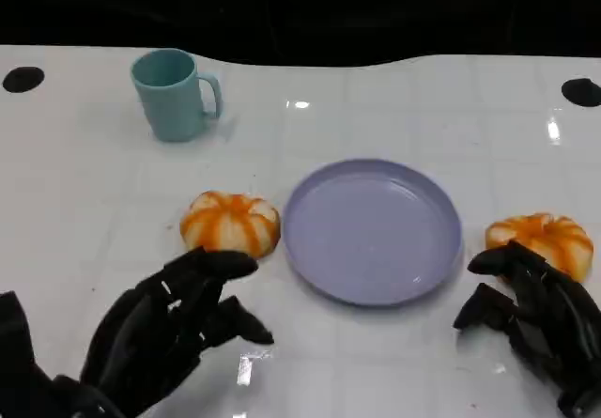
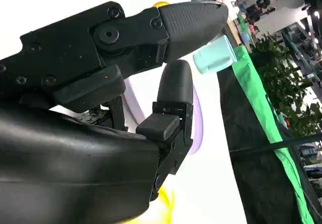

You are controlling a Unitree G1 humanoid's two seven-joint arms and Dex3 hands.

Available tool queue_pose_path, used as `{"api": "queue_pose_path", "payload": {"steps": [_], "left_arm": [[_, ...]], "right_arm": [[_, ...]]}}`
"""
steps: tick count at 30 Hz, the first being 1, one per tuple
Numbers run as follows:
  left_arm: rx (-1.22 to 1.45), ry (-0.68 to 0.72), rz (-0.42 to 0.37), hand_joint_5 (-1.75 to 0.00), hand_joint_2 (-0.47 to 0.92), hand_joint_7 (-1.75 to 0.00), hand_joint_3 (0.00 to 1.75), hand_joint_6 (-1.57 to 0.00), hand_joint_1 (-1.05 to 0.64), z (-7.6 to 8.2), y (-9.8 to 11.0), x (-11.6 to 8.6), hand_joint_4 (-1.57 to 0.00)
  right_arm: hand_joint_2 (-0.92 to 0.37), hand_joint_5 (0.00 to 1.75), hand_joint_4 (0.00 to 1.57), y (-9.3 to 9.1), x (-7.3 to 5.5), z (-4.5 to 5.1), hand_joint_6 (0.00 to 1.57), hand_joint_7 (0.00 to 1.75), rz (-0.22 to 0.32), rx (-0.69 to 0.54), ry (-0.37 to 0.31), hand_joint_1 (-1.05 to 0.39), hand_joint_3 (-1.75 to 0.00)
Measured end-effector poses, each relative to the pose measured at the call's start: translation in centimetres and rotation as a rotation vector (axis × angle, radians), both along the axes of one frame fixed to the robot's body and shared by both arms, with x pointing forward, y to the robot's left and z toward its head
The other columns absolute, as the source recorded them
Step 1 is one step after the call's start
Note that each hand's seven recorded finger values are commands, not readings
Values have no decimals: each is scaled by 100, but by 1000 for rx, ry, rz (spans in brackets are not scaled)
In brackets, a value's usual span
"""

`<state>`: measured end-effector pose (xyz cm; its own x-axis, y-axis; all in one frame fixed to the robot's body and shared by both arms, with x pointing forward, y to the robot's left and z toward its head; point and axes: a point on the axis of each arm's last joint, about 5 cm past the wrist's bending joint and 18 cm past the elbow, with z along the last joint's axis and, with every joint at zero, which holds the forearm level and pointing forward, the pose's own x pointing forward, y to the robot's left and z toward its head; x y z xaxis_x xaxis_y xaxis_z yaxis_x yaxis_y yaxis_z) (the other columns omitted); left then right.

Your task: Grasp the bread from the table and place it into the plate.

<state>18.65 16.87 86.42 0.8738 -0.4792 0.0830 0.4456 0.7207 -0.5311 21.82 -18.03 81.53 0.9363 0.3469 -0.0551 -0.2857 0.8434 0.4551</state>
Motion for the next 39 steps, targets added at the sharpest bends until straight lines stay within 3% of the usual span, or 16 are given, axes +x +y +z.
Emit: {"api": "queue_pose_path", "payload": {"steps": [2,4,7,12,17,20,24,27,31,39], "left_arm": [[3,-3,0,-88,92,-20,20,-71,-58,1,-2,0,-64],[5,-3,-1,-75,92,-12,15,-56,-56,1,-5,0,-40],[298,-128,51,-63,92,-5,9,-46,-53,102,62,24,-22],[705,-430,148,-56,91,-2,5,-43,-50,358,154,108,-16],[946,-629,200,-46,91,0,1,-41,-48,455,174,178,-13],[983,-680,223,-43,92,0,1,-41,-48,488,195,212,-14],[1027,-693,206,-28,89,0,0,-26,-57,466,177,217,-4],[1283,-761,137,-13,87,-1,0,-18,-58,553,200,307,-1],[1480,-809,129,-7,85,0,0,-14,-57,686,160,448,0],[1643,-814,64,0,80,-1,0,-10,-54,695,10,558,0]], "right_arm": [[-92,159,62,0,0,-1,59,127,1,0,-1,-55,-19],[-92,158,63,1,0,-1,59,127,1,1,-1,-54,-21],[-92,157,65,21,11,-4,59,126,1,4,-5,-54,-23],[-92,156,66,30,23,-3,60,126,0,3,-5,-54,-24],[-92,155,67,37,28,2,61,126,-2,-6,-9,-52,-24],[-92,155,67,37,27,2,61,126,-3,-6,-10,-52,-24],[-92,153,67,34,26,0,60,124,-5,-5,-9,-52,-21],[-92,154,69,34,27,-3,62,124,-7,-5,-8,-53,-23],[-92,155,69,33,24,-8,63,124,-11,-11,-16,-53,-22],[-92,155,67,22,34,-3,62,124,-10,-15,-18,-54,-23]]}}
